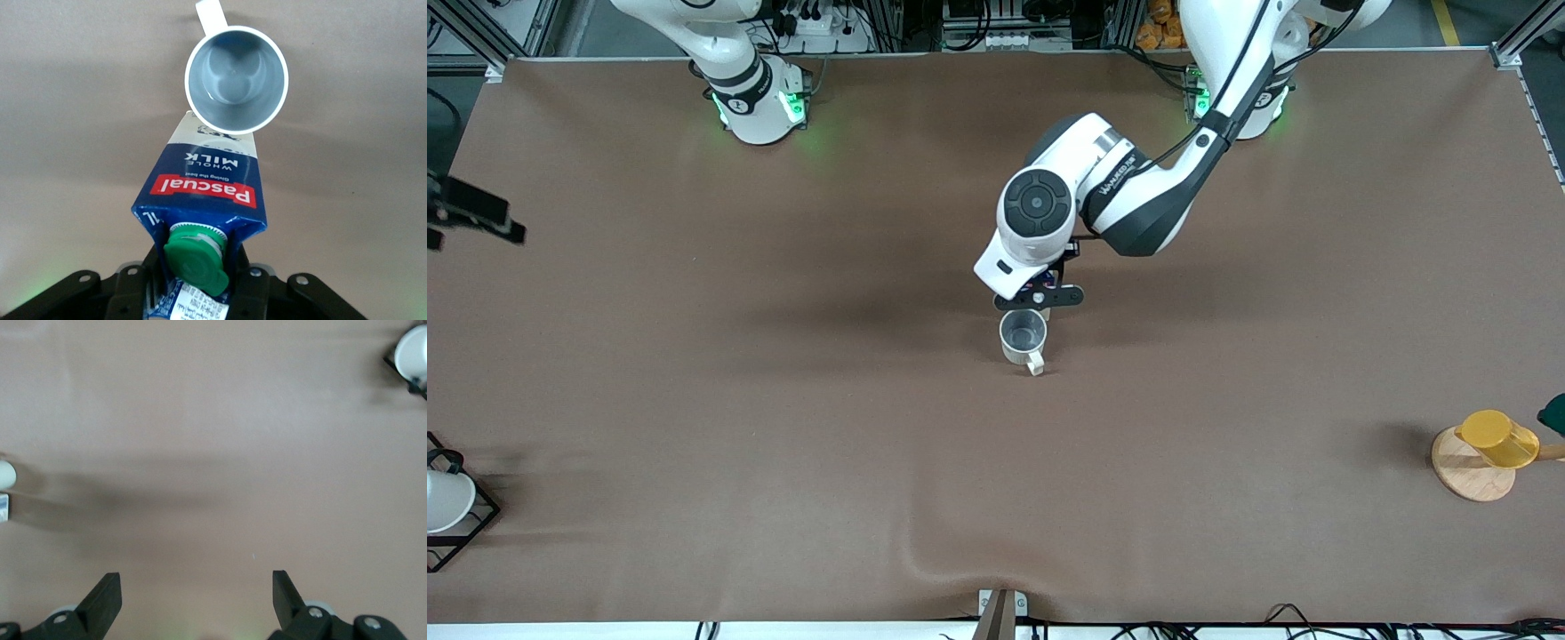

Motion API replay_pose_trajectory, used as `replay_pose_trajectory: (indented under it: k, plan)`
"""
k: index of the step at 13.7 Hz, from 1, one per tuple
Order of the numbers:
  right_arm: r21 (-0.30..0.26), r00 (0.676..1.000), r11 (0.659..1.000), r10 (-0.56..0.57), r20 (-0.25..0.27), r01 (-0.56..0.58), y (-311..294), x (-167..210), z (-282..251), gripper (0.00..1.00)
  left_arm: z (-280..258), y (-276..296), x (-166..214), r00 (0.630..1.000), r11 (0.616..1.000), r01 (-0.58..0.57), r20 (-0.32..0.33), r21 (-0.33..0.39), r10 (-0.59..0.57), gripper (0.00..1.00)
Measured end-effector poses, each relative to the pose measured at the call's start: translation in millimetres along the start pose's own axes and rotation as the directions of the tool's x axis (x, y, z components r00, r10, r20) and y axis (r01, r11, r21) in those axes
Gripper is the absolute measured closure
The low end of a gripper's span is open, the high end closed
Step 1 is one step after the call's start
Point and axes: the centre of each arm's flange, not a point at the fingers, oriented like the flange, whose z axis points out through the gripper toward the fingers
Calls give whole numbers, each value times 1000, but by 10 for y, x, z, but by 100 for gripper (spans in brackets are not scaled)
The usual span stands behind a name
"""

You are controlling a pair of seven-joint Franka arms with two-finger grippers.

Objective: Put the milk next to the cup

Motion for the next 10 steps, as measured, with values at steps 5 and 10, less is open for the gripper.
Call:
replay_pose_trajectory:
  k: [5,10]
  plan:
    - [-2,994,1000,-19,-104,19,-80,140,218,0,122,76,60,1000,1000,-4,-16,-22,4,58]
    - [-1,995,1000,-18,-102,18,-90,-5,293,0,138,91,66,1000,1000,-5,-16,-25,5,56]
